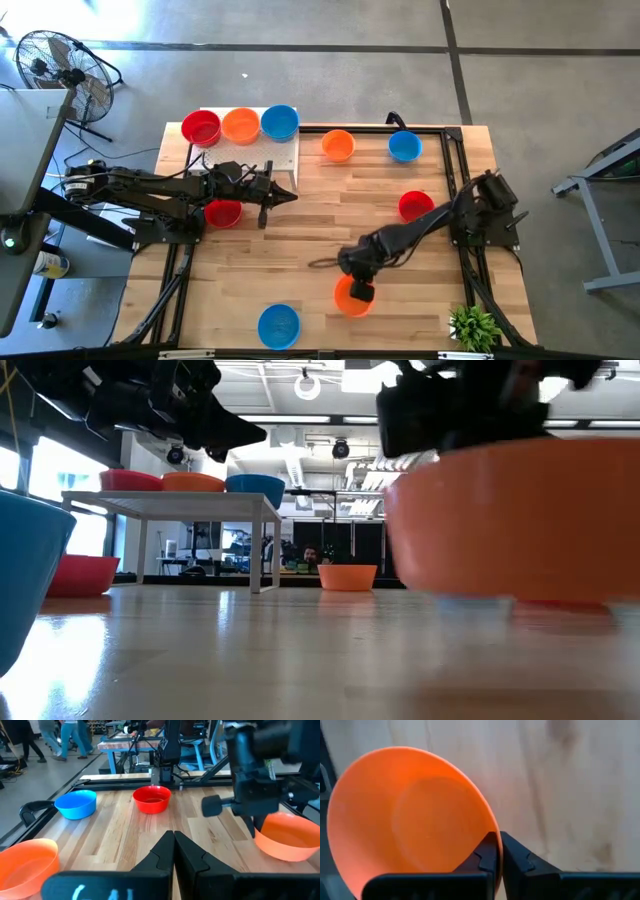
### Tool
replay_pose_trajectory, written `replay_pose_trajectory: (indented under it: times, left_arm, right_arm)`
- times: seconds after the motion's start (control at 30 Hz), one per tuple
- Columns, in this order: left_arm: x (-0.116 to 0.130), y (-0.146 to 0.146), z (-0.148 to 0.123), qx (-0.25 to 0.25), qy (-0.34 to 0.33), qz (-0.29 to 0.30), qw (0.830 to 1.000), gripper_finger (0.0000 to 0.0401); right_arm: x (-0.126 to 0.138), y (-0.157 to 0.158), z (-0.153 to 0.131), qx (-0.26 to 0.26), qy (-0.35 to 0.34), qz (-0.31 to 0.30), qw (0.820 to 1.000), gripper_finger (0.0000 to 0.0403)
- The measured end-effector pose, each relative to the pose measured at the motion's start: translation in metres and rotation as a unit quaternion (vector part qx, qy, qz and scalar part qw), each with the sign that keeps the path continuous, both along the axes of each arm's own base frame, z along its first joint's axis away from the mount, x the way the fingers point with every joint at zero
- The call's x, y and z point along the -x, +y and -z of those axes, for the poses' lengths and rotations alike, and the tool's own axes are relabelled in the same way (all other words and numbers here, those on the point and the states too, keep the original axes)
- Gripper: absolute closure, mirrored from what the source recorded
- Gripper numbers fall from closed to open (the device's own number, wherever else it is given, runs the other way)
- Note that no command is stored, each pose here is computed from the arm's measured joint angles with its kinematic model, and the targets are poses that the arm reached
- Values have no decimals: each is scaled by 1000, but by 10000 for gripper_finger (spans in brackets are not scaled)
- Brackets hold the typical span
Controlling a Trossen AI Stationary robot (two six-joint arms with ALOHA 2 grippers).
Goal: Pick & Place Mini bowls
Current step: Stack the orange bowl on top of the other orange bowls on the shelf
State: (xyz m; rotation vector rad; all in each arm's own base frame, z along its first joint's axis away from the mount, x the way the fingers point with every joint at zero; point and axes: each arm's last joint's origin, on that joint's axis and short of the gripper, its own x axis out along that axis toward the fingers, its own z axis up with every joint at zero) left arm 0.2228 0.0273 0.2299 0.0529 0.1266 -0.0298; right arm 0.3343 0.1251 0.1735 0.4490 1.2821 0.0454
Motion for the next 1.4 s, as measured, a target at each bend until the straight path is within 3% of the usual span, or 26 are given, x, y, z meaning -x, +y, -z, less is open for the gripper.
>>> replay_pose_trajectory:
  times: [0.2, 0.3, 0.47, 0.6, 0.9, 1.4]
  left_arm:
    - [0, 0, 1, -2, 5, 0, 1000, 401]
    - [0, 0, 1, -2, 6, -2, 1000, 401]
    - [0, 0, 2, -3, 12, -2, 1000, 401]
    - [0, 0, 3, -7, 14, -2, 1000, 401]
    - [1, 0, 4, -11, 19, -1, 1000, 401]
    - [1, 0, 4, -13, 19, 1, 1000, 401]
  right_arm:
    - [-7, -37, -29, 21, -61, 68, 996, 400]
    - [-11, -57, -30, 36, -64, 135, 988, 398]
    - [-26, -81, -20, 65, -96, 244, 963, 400]
    - [-41, -91, -17, 49, -146, 295, 943, 398]
    - [-63, -94, 20, 34, -162, 320, 933, 397]
    - [-74, -100, 35, 45, -195, 321, 926, 394]
